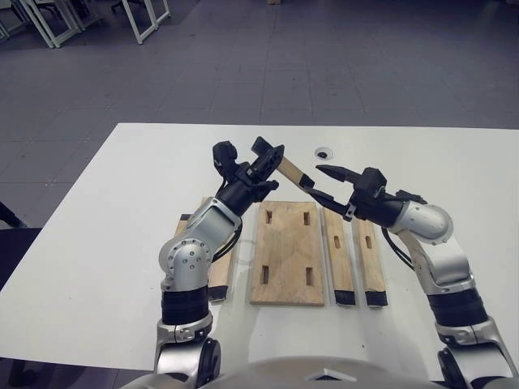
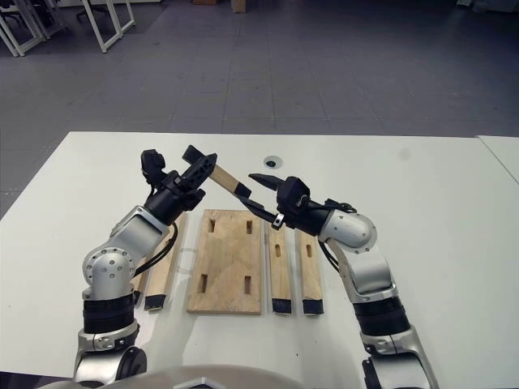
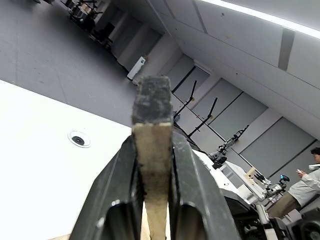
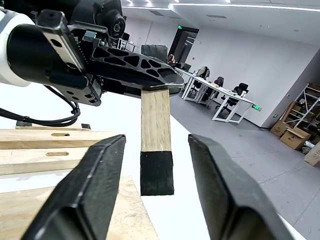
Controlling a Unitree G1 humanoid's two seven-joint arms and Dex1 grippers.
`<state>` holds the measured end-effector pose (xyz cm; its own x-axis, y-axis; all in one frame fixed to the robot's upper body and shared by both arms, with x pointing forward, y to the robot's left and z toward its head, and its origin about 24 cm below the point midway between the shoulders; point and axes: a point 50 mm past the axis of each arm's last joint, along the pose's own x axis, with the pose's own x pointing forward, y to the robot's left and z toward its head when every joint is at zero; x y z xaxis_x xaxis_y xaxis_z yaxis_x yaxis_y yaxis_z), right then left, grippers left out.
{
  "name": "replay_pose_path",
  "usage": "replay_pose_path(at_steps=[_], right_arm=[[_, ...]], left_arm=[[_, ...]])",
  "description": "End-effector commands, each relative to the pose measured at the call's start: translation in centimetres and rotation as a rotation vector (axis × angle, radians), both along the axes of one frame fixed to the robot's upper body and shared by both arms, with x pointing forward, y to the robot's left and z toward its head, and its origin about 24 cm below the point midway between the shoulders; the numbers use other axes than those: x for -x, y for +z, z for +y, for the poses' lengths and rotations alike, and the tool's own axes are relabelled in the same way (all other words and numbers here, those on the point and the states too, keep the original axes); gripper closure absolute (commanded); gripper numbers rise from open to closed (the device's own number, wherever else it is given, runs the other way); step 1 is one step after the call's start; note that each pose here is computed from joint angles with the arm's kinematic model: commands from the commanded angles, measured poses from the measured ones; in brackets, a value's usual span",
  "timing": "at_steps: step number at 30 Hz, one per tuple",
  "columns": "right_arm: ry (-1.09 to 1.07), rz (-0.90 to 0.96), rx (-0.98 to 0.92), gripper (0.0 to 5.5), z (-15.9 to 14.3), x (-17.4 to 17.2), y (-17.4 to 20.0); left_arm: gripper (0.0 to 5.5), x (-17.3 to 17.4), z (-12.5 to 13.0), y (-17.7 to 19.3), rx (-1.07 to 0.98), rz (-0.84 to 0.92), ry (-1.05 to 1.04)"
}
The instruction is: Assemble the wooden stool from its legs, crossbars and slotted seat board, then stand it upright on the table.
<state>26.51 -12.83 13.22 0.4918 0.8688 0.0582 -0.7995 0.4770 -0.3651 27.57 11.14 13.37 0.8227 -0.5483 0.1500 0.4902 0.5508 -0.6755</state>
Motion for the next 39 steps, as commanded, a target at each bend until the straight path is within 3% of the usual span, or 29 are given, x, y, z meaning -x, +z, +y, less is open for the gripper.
replay_pose_path(at_steps=[1, 2, 6, 8, 15, 39], right_arm=[[-0.035, 0.001, 0.033, 2.54, -0.5, -0.2, -0.1], [-0.057, -0.001, 0.034, 2.3, -0.7, -0.3, -0.2], [-0.193, 0.027, 0.046, 2.28, -2.1, -1.0, -1.1], [-0.235, 0.042, 0.051, 2.28, -2.3, -1.3, -1.5], [-0.278, 0.037, 0.1, 2.28, -2.4, -0.8, -2.5], [-0.286, 0.035, 0.13, 2.28, -2.8, -0.5, -2.7]], left_arm=[[5.07, 0.0, 2.3, 0.2, -0.07, -0.003, 0.126], [5.07, 0.3, 3.2, 0.3, -0.109, -0.007, 0.166], [5.07, 3.2, 7.6, -0.5, -0.585, 0.021, 0.361], [5.07, 4.8, 9.1, -1.2, -0.702, 0.085, 0.42], [5.07, 5.9, 12.1, -2.3, -0.701, 0.224, 0.505], [5.07, 6.5, 12.9, -5.2, -0.7, 0.336, 0.514]])
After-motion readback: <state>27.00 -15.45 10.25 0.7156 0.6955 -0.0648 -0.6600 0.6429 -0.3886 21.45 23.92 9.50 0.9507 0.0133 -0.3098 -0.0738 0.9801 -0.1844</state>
